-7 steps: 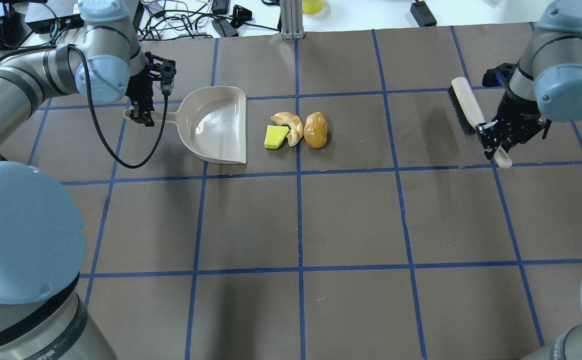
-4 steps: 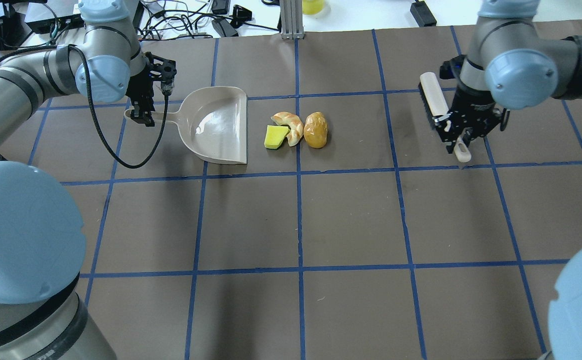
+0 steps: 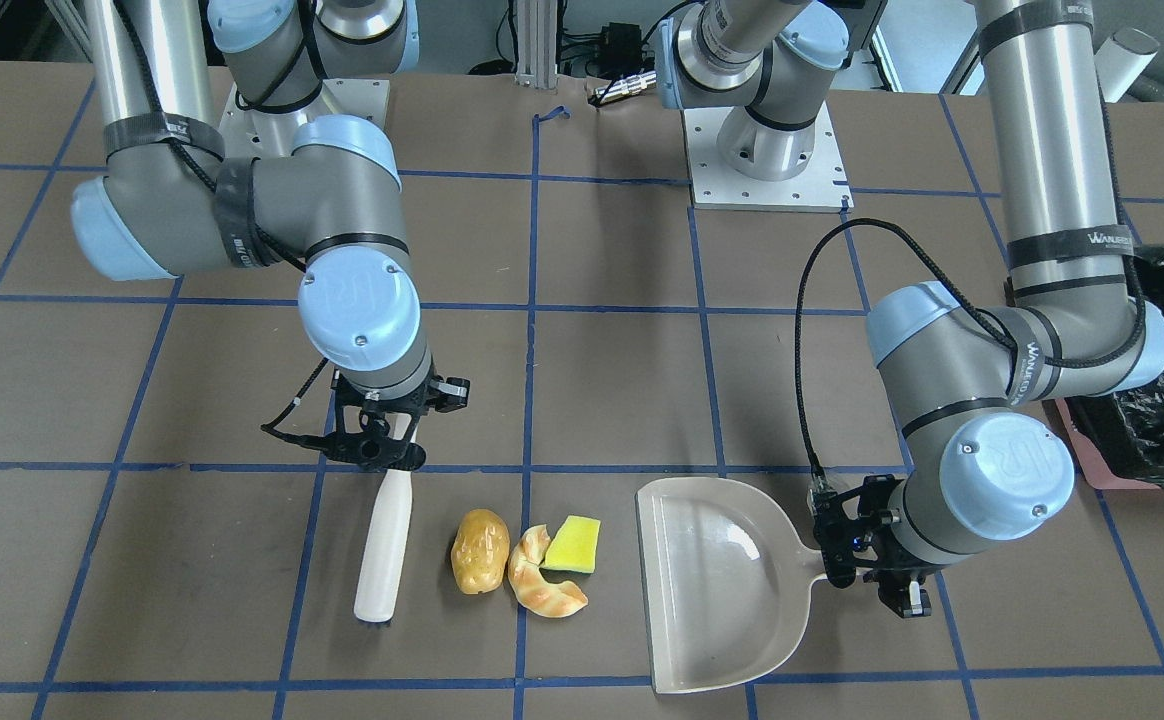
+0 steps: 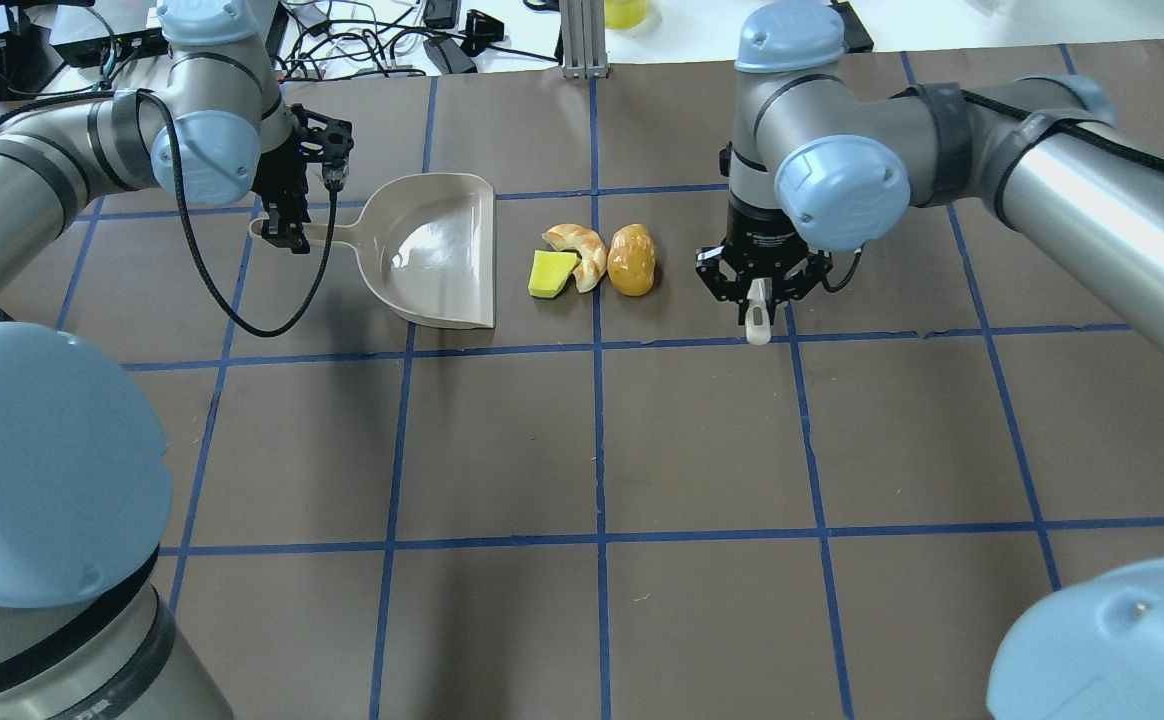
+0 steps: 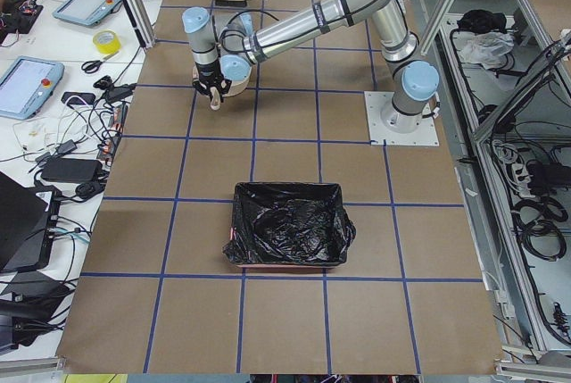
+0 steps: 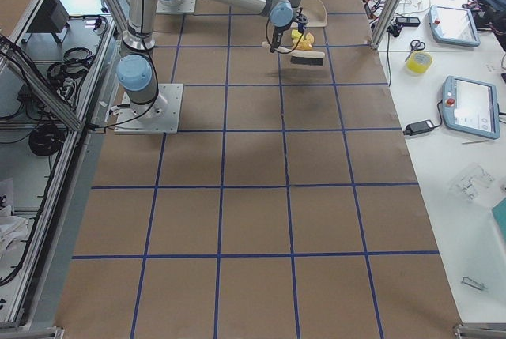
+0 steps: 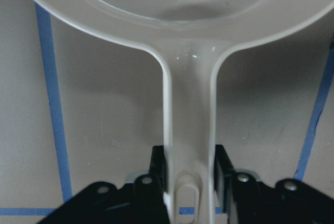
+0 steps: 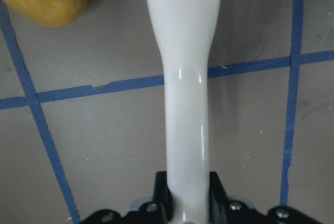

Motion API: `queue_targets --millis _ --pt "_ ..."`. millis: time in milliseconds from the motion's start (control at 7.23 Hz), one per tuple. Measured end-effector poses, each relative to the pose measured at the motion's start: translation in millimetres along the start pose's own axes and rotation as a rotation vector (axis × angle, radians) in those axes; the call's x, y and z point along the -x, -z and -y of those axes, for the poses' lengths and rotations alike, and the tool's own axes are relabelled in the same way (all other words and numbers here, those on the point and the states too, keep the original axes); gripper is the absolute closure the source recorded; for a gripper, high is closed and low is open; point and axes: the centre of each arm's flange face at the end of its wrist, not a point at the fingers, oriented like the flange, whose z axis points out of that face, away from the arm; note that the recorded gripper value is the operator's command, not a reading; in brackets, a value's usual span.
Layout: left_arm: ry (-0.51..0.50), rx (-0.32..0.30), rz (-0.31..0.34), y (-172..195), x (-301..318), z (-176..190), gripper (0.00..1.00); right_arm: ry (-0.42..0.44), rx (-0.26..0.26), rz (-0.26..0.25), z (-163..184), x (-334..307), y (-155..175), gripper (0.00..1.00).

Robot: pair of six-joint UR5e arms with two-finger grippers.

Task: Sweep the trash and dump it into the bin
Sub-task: 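Lower the brush behind the sponge and croissant with the right gripper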

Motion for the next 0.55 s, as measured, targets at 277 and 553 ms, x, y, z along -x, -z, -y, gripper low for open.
queue_targets --millis 277,553 --pt "0.002 0.005 -0.001 1 0 2 0.93 -0.029 0.026 0.029 -10 22 -8 0.99" --pt "-0.004 0.009 -0.005 2 -1 8 0.93 -0.054 0.043 0.058 -13 33 -13 0.99"
